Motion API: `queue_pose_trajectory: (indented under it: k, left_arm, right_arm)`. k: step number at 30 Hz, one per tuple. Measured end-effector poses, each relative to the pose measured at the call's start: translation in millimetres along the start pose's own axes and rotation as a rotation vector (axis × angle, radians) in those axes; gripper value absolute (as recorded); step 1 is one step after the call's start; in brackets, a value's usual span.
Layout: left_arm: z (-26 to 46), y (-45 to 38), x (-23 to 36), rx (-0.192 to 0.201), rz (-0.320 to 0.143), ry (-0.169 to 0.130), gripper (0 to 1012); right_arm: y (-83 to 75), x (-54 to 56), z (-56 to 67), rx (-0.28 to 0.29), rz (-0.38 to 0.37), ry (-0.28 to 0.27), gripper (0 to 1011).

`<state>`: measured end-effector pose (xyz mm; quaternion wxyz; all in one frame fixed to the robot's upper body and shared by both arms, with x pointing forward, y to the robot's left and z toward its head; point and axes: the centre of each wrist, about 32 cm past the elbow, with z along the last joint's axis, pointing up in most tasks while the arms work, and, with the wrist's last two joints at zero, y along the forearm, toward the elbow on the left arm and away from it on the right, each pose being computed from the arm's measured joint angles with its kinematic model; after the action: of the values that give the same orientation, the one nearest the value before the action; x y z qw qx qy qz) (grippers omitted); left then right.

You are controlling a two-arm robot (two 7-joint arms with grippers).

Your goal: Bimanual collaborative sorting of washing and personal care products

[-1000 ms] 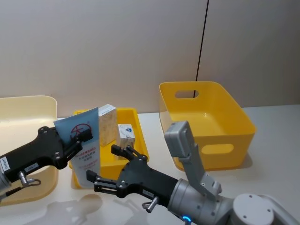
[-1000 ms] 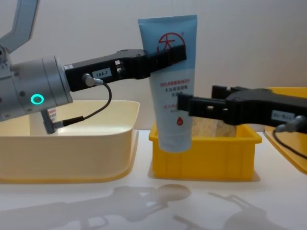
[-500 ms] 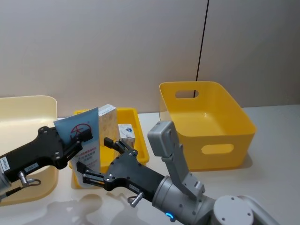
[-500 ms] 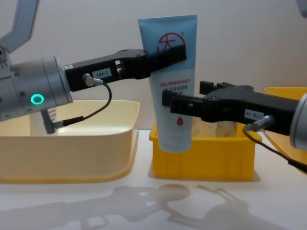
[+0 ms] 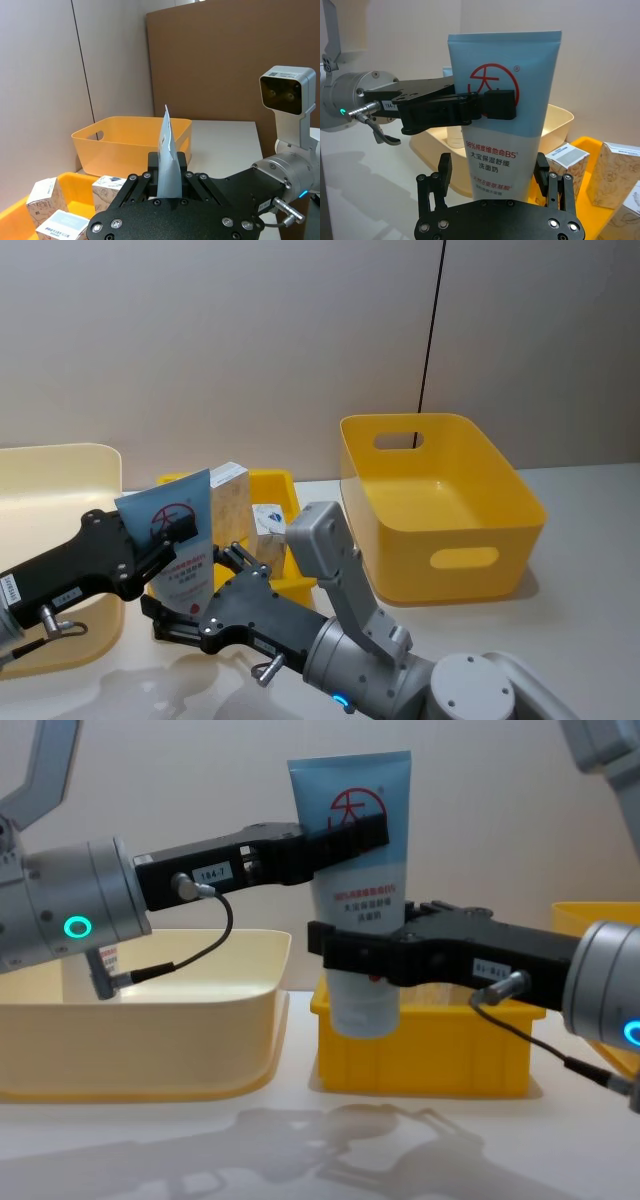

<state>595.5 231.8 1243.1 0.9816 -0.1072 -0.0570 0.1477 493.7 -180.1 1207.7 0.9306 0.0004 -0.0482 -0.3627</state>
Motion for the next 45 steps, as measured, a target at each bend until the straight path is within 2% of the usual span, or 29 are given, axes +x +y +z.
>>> queue_pose_trajectory:
  k: [15,41,45]
  left_arm:
    - [0.0,0.0,0.0,0.000,0.000,0.000,200]
    - [0.0,0.0,0.0,0.000,0.000,0.000,200]
    - [0.0,0.0,0.0,0.000,0.000,0.000,200]
  right_arm:
    - [5.2,-2.5,-1.1,-0.015,0.017,0.000,1001]
    - [-8.3,-10.0,-1.4,0.016,-0.035,-0.011,1001]
    - [-9.3,-10.4,-1.4,0.018,-0.039,-0.013,936]
